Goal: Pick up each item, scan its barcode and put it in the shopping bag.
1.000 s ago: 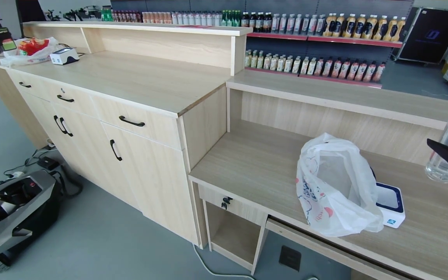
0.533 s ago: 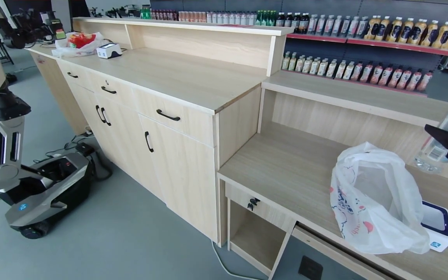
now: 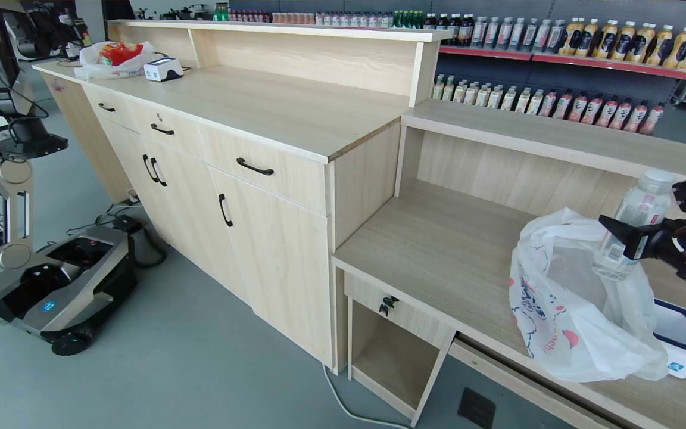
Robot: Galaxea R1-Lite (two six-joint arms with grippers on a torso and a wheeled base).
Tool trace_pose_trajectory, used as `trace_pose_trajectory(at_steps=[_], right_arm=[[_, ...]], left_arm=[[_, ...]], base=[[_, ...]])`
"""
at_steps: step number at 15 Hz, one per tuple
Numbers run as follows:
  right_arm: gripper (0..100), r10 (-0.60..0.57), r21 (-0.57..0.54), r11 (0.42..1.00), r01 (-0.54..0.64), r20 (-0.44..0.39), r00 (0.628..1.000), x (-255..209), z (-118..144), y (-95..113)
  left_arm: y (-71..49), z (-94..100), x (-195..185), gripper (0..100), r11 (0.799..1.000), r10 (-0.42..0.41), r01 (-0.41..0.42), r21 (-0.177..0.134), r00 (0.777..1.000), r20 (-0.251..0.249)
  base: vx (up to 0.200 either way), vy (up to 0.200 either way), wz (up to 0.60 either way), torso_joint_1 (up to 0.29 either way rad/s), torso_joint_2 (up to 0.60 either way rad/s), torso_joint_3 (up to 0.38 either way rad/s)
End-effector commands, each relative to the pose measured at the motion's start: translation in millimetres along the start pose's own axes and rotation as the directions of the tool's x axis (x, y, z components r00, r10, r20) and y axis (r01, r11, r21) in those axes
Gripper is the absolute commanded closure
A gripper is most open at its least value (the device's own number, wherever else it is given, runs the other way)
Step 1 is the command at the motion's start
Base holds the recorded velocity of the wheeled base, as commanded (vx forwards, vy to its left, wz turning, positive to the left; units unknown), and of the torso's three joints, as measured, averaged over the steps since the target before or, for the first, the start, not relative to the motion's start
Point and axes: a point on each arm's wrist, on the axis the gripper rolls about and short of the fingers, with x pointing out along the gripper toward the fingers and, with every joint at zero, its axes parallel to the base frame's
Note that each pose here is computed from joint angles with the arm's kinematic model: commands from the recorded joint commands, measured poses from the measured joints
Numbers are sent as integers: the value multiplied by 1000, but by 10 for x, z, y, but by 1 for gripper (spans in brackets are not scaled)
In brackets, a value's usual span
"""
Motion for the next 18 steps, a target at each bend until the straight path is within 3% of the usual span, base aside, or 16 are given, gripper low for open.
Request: trace_pose_trajectory(at_steps=[1,7,18], right_arm=[[100,40,28,999,-38,-46,998,260,-304,48],[100,59,16,998,-58,-16,998,628,-444,17],[100,109,34,993,-109,23,994,1094,-801,147]], left_arm=[[0,0,0,0,1000,0,0,0,1000,0],[0,0,0,0,1000,0,0,0,1000,0],[0,0,0,0,1000,0,0,0,1000,0]], base=[[0,0,0,0,0,0],[0,0,0,0,0,0],[0,0,0,0,0,0]])
